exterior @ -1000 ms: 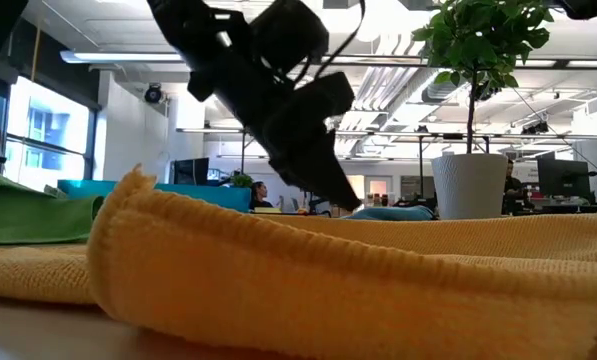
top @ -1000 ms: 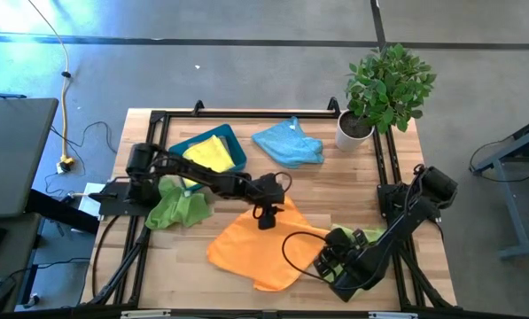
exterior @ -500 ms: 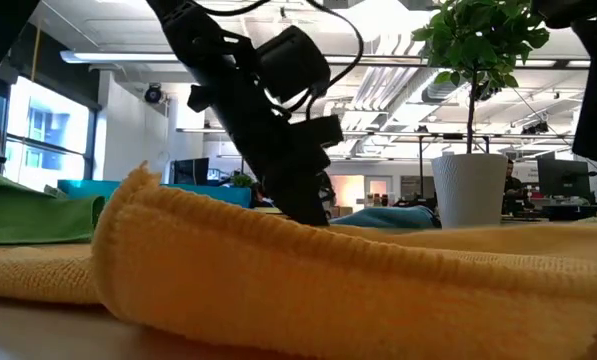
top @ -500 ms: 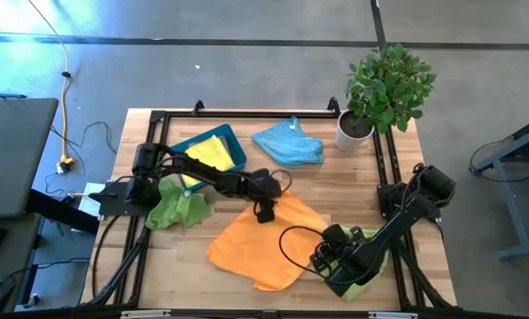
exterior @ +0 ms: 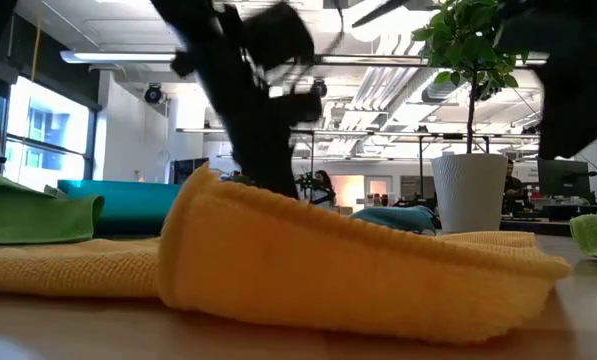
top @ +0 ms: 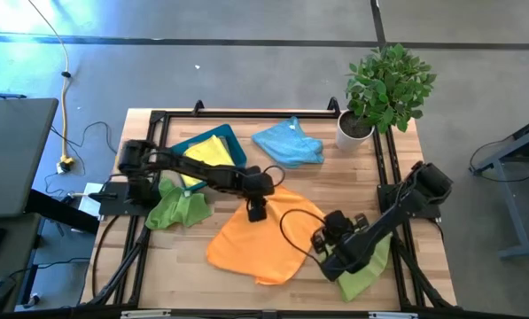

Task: Fold microfiber towels
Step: Fold the orange microfiber cloth

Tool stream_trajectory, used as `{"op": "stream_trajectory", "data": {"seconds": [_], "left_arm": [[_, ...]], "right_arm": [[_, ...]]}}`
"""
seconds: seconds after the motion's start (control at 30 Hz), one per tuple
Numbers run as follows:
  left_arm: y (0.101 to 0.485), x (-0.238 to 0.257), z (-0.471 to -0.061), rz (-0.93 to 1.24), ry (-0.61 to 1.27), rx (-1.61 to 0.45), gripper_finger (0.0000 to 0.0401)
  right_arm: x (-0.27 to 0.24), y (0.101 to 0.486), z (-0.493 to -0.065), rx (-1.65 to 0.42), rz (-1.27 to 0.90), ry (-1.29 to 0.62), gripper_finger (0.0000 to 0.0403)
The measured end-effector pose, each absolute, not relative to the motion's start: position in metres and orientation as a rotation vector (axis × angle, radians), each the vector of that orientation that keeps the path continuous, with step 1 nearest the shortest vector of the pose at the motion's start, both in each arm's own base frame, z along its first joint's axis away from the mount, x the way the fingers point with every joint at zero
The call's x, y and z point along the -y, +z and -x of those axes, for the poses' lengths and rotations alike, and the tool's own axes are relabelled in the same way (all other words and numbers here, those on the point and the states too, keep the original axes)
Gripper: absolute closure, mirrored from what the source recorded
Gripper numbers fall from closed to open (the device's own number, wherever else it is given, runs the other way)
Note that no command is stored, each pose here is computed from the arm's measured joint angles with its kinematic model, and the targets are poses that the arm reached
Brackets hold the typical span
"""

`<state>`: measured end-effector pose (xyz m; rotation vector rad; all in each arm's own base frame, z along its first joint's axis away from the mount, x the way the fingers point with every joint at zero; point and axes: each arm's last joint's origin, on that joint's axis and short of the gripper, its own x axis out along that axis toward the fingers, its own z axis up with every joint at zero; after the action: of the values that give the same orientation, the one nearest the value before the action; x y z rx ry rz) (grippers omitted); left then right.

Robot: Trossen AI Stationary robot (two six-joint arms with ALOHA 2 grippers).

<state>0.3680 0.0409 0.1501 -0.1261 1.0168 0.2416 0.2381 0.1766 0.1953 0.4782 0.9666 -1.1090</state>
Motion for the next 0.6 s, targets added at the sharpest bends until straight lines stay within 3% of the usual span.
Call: {"op": "stream_trajectory", "data": {"seconds": [0.2, 0.33, 0.6], "left_arm": [[0.171, -0.028, -0.355, 0.150, 0.199, -1.051, 0.0291], [0.187, -0.018, -0.346, 0.146, 0.158, -1.071, 0.0291], [0.217, -0.003, -0.331, 0.147, 0.130, -1.030, 0.0291]], "right_arm": [[-0.144, 0.188, -0.257, -1.059, -0.412, -1.103, 0.0251], [-0.119, 0.166, -0.251, -1.143, -0.535, -1.062, 0.0239], [-0.085, 0.143, -0.214, -0.948, -0.823, -0.892, 0.0251]]}}
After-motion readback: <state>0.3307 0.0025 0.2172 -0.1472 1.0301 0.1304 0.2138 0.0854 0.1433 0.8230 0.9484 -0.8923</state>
